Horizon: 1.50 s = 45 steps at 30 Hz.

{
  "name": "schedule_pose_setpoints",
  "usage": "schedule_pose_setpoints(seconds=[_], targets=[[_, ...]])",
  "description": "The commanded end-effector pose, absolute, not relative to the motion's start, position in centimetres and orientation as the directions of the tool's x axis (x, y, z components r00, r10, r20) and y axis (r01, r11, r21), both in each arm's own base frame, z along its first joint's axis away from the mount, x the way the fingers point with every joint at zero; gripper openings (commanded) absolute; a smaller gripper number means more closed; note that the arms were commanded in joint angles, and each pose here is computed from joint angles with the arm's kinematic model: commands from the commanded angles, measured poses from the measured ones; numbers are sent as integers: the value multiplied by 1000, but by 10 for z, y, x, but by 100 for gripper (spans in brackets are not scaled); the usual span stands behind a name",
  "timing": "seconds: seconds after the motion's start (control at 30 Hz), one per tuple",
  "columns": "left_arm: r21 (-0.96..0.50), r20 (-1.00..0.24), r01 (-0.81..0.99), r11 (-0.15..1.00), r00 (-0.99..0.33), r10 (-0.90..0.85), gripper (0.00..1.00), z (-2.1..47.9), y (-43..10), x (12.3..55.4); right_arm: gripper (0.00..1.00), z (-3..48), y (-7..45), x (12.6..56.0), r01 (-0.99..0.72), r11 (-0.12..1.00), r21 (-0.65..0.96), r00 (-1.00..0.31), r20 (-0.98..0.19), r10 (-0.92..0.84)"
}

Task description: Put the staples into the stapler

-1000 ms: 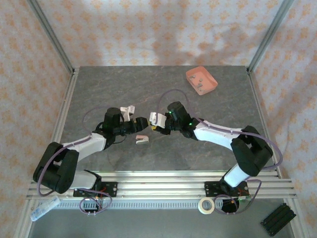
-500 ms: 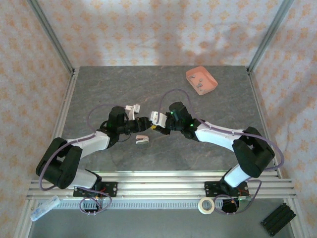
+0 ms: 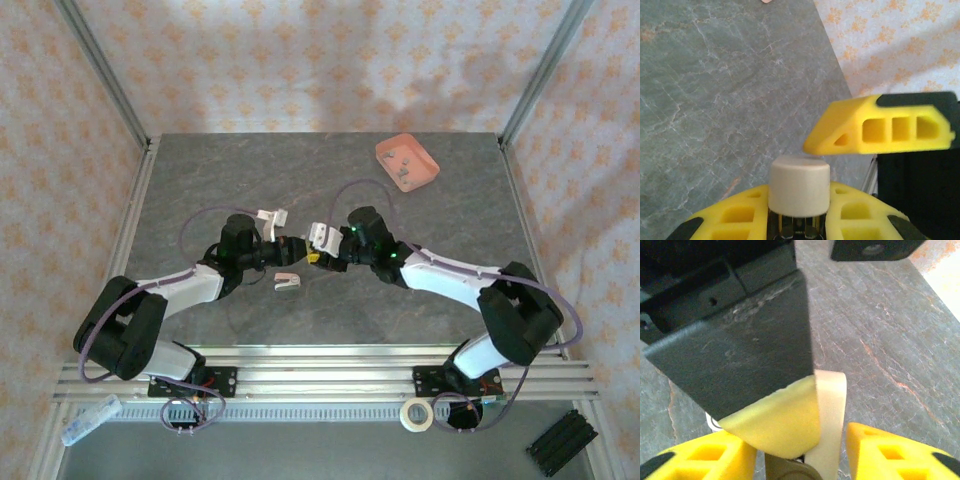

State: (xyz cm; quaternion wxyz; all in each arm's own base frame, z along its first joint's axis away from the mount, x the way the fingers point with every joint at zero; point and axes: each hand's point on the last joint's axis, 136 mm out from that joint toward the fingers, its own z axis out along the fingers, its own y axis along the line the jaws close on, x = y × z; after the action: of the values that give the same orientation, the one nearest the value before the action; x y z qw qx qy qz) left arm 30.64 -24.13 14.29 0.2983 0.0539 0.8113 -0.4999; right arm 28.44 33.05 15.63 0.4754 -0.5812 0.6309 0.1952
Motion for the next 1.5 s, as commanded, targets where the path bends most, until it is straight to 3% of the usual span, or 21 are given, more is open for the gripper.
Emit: schedule_pose_setpoints(seconds=[0.0, 0.13, 0.3, 0.43, 0.8, 0.93, 1.47], targets=[[-671, -691, 547, 501, -707, -153, 6, 167, -243, 309, 54, 180, 321, 285, -924, 284, -255, 98, -877, -471], [-585, -770, 637, 502, -631, -97, 3, 171, -243, 305, 59, 185, 308, 275, -957, 236, -169, 43, -887, -460], [-445, -866, 762, 470, -500, -8, 3, 180, -245, 294, 55, 184, 292, 258, -992, 113, -48, -18, -852, -523], [-328, -920, 849, 414, -386, 62, 1, 185, -247, 280, 58, 184, 292, 253, -998, 57, -28, -8, -836, -549], [-211, -958, 925, 316, -260, 121, 1, 195, -250, 258, 60, 195, 306, 238, -988, -123, 96, -16, -845, -534], [-166, -965, 939, 302, -218, 147, 1, 196, -249, 253, 54, 198, 309, 231, -972, -184, 144, -27, -850, -526], [-133, -968, 949, 286, -186, 167, 1, 200, -251, 251, 46, 188, 322, 230, -963, -201, 179, -42, -837, -546]])
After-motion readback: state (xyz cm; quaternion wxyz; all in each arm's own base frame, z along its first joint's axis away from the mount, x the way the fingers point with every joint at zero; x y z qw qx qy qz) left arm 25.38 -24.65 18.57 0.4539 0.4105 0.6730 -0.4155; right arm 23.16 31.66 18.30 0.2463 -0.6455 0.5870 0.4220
